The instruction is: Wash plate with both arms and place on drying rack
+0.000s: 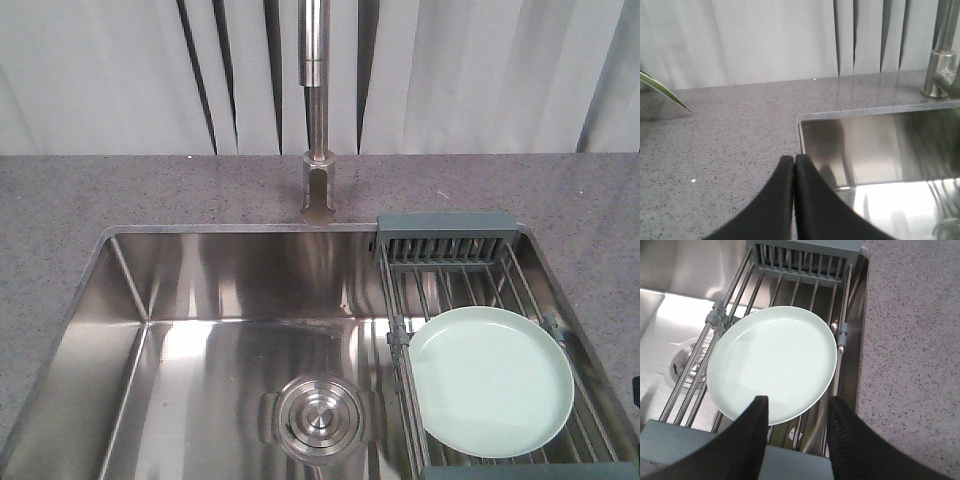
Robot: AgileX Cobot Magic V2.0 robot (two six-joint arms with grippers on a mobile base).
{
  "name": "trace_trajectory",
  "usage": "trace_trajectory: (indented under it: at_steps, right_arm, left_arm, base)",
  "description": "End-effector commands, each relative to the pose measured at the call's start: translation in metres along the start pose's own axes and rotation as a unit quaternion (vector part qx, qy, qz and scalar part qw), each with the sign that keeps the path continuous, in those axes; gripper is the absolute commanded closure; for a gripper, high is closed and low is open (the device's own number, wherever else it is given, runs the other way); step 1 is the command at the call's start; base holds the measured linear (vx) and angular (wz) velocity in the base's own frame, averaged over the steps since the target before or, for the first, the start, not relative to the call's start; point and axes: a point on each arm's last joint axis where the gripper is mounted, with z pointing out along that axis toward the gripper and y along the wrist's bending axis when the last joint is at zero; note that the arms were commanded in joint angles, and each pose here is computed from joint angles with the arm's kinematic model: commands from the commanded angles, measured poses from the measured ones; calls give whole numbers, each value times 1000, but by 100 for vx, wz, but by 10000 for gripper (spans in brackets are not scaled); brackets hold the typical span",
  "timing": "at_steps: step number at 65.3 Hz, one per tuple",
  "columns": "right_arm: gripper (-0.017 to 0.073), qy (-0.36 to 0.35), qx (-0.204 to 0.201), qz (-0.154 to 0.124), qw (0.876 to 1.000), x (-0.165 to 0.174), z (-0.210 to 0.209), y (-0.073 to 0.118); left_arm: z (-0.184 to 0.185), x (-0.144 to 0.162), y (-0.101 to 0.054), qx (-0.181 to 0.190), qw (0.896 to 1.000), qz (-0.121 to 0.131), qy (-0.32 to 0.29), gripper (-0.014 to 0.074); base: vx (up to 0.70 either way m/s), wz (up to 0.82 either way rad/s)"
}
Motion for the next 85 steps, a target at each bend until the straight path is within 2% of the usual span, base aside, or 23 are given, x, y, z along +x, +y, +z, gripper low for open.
trace_trajectory:
  at_steps: [1, 12, 24, 44, 55, 85]
  right_arm:
    - [272, -41, 7, 0, 999, -12, -5, -1]
    - [272, -41, 7, 0, 999, -12, -5, -1]
    - [272, -41, 6, 1, 999, -11, -5, -1]
    - [272, -41, 6, 0, 999, -12, -5, -1]
    - [272, -41, 6, 0, 999, -12, -5, -1]
    - [272, -41, 6, 0, 999, -12, -5, -1]
  left_arm:
    - [-6, -2, 2, -18, 996, -10, -89, 600]
    - [-8, 26, 2, -30, 991, -31, -124, 600]
    - [3, 49, 2, -31, 990, -58, -127, 600]
    - [0, 39, 2, -33, 983, -46, -175, 600]
    - [0, 39, 3, -37, 983, -30, -175, 600]
    - [0, 40, 2, -36, 984, -30, -169, 600]
  base:
    - [0, 0]
    - [0, 0]
    - [0, 0]
    - [0, 0]
    - [0, 0]
    - [0, 0]
